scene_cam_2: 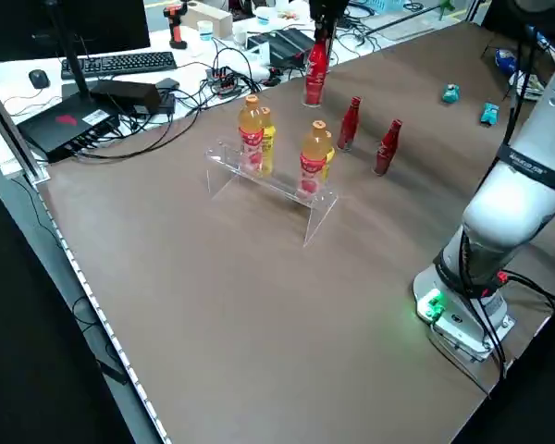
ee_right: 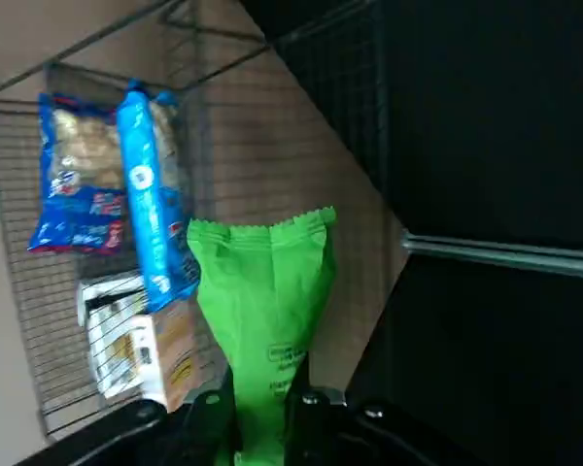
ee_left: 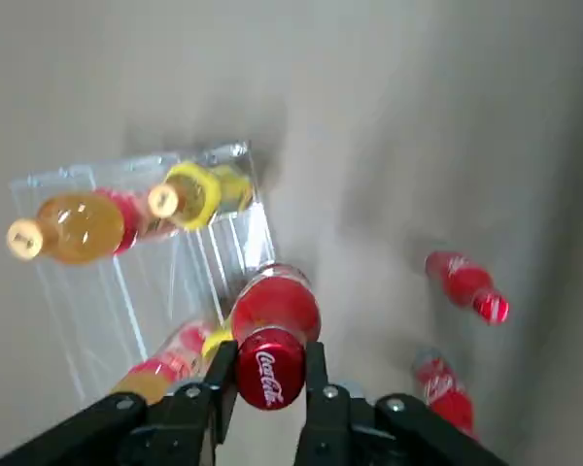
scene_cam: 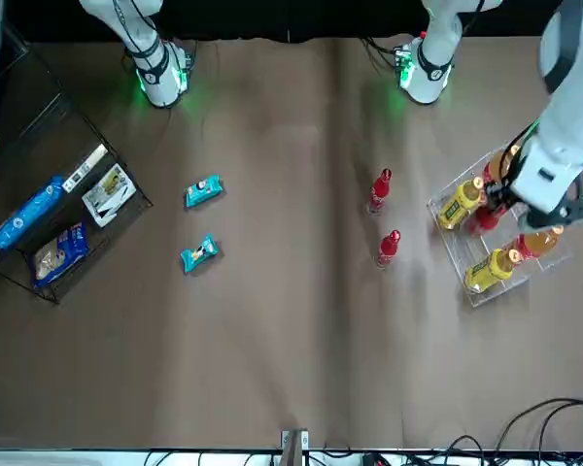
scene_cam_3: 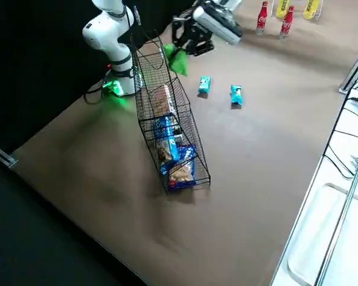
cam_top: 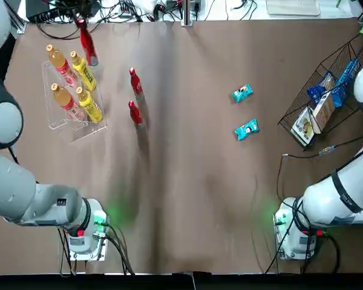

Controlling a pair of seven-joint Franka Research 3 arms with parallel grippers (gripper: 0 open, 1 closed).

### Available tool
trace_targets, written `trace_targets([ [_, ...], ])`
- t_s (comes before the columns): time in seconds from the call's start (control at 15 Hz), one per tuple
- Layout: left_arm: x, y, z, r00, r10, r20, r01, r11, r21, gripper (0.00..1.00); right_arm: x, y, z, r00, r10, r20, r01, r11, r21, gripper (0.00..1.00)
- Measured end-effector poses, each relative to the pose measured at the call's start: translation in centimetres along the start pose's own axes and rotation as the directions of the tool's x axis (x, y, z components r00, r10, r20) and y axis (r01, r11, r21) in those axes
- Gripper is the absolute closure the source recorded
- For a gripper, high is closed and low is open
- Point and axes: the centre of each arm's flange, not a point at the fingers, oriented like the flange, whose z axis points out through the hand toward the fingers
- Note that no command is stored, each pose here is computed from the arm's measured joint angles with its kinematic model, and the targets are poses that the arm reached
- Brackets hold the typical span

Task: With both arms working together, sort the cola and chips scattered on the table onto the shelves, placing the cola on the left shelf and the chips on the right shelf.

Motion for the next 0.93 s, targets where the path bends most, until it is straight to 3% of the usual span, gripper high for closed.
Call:
trace_targets([
  [0.27,-1.8,-4.4,-1.7,0.996,0.045,0.073,-0.043,0.998,-0.036,0.68,3.2,2.4,1.1,0.999,0.017,-0.042,-0.016,0.999,0.044,0.81],
  [0.93,-5.1,-16.1,-4.7,0.979,0.171,0.107,-0.166,0.985,-0.054,0.68,7.8,3.8,4.0,0.996,0.027,-0.083,-0.018,0.995,0.100,0.81],
])
